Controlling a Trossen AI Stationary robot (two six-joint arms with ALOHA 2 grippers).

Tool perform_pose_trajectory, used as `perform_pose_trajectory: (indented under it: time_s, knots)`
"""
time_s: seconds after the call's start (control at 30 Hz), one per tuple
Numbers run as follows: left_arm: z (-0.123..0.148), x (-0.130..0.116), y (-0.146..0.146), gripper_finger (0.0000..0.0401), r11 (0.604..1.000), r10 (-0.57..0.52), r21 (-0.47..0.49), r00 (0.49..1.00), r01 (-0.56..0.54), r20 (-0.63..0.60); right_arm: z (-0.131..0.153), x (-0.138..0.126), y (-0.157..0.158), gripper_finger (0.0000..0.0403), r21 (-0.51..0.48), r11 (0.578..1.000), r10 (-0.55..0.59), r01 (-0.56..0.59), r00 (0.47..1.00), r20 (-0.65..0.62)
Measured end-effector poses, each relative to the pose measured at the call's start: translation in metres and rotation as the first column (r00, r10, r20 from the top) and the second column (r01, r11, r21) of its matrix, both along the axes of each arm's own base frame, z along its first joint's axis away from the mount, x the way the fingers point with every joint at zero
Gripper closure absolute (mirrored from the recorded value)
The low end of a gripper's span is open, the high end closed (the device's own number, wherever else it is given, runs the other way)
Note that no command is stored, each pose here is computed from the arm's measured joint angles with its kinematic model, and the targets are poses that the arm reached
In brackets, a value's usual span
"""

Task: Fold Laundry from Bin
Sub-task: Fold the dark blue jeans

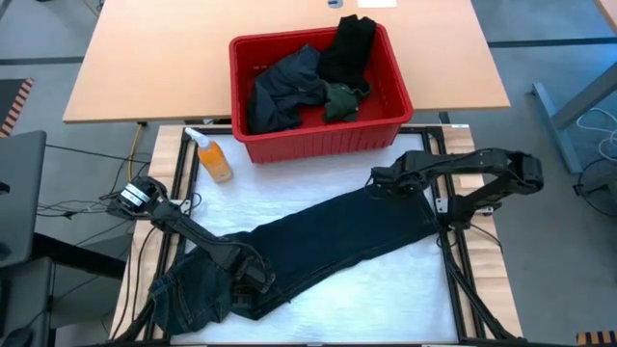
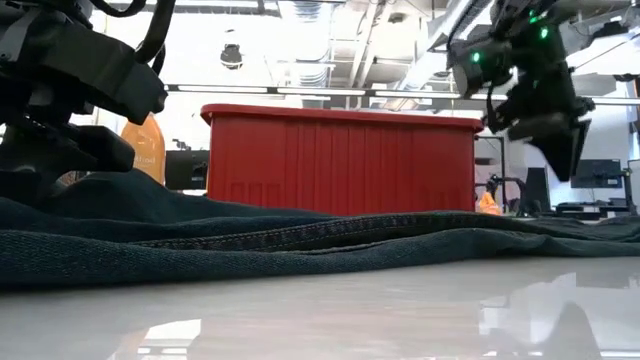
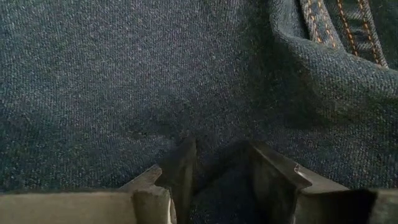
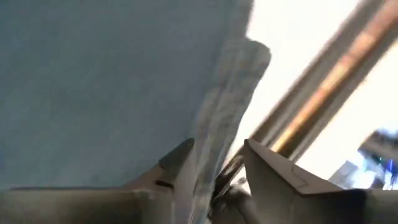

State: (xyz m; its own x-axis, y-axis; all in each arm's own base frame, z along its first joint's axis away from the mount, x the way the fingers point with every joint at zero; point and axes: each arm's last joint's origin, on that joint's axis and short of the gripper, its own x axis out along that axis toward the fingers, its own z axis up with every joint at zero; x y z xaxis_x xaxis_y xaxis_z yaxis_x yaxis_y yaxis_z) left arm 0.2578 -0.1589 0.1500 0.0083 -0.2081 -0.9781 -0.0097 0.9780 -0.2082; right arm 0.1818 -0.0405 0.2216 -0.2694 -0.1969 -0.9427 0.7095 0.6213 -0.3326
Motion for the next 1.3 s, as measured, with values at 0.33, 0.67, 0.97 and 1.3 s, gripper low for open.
perform_pose_trajectory:
  time_s: [0.33,0.67,0.97,1.3]
  knots:
    - [0.001,-0.001,0.0,0.0266,1.0,0.001,0.027,1.0,-0.001,-0.001,-0.005,0.004,0.083,0.0225,0.227,0.694,0.707,-0.683,0.707,-0.032]
    - [0.001,-0.001,0.0,0.0266,1.0,-0.009,0.03,1.0,0.008,0.006,-0.046,0.006,0.101,0.0225,0.323,0.592,0.805,-0.738,0.559,-0.199]
    - [0.001,-0.002,-0.001,0.0266,0.999,-0.002,0.033,1.0,0.001,0.009,-0.081,0.013,0.103,0.0225,0.417,0.546,0.838,-0.727,0.476,-0.267]
    - [0.001,-0.003,-0.001,0.0266,0.999,-0.002,0.037,1.0,0.002,0.001,-0.093,0.022,0.1,0.0274,0.412,0.481,0.877,-0.774,0.424,-0.228]
